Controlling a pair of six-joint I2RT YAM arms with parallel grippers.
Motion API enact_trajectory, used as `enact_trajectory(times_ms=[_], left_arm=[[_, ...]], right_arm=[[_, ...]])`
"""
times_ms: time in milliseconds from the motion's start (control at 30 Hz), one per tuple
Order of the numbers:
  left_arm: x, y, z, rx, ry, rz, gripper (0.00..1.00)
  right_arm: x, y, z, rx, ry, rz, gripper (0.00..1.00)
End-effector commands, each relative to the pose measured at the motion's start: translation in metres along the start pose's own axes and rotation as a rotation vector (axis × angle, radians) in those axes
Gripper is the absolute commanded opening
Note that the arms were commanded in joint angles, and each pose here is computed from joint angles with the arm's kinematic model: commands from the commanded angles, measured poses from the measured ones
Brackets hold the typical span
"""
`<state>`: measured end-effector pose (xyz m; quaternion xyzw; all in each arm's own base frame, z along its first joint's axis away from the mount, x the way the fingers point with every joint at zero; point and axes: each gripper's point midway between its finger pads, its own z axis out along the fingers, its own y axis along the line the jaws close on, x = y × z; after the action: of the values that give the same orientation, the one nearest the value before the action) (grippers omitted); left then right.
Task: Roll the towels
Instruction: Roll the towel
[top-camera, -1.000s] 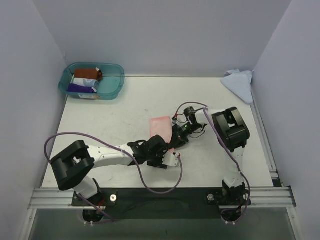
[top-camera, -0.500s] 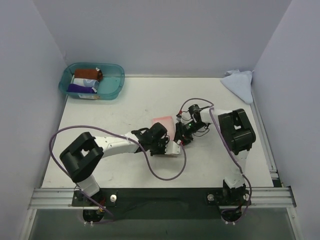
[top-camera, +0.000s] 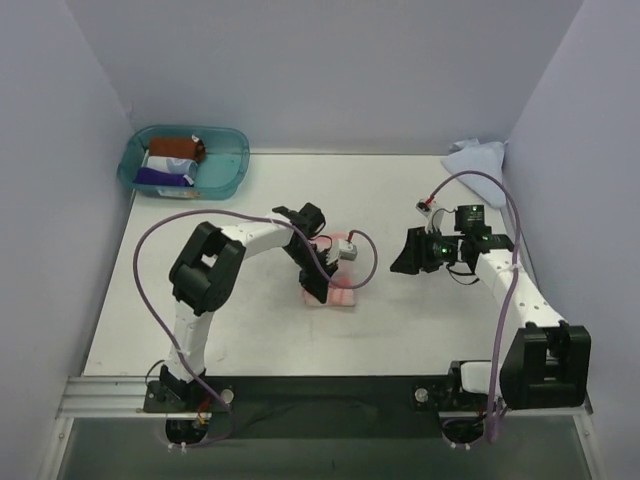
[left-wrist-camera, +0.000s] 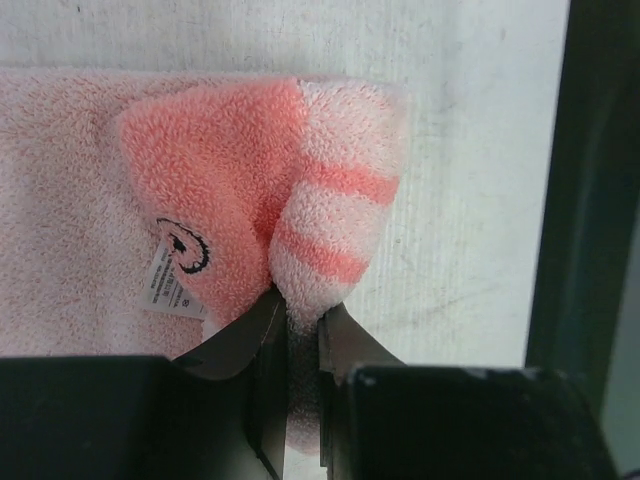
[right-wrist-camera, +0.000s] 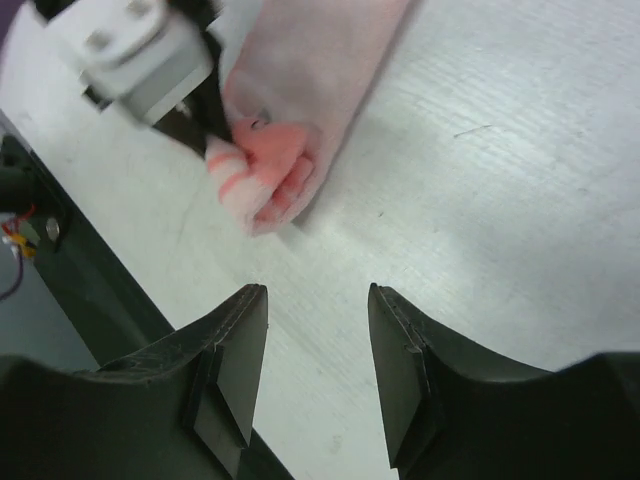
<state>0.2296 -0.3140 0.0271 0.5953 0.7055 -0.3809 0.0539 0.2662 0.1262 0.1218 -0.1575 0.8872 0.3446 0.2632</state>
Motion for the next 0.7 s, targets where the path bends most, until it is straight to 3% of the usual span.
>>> enact_trajectory(times_ms=[0, 167, 267, 367, 567, 667], left_arm=[[0.063, -0.014, 0.023, 0.164, 0.196, -0.240, 0.00], [0.057, -0.004, 0.019, 0.177, 0.205, -0.306, 0.00], [0.064, -0.006, 0.018, 0.205, 0.236, -0.343, 0.00], [0.076, -0.009, 0.018, 0.231, 0.269, -0.375, 0.00], [0.082, -0.011, 0.017, 0.253, 0.284, -0.395, 0.00], [0.082, -0.009, 0.016, 0.261, 0.268, -0.412, 0.00]], right_arm=[[0.017, 0.024, -0.006, -0.080, -0.030, -0.218, 0.44], [0.055, 0.058, 0.005, -0.089, 0.050, -0.583, 0.49], [0.063, 0.065, 0.009, -0.054, 0.063, -0.719, 0.62], [0.075, 0.083, 0.022, -0.061, 0.094, -0.866, 0.68], [0.074, 0.085, 0.049, -0.003, 0.140, -1.045, 0.64], [0.074, 0.092, 0.062, -0.003, 0.221, -1.115, 0.60]])
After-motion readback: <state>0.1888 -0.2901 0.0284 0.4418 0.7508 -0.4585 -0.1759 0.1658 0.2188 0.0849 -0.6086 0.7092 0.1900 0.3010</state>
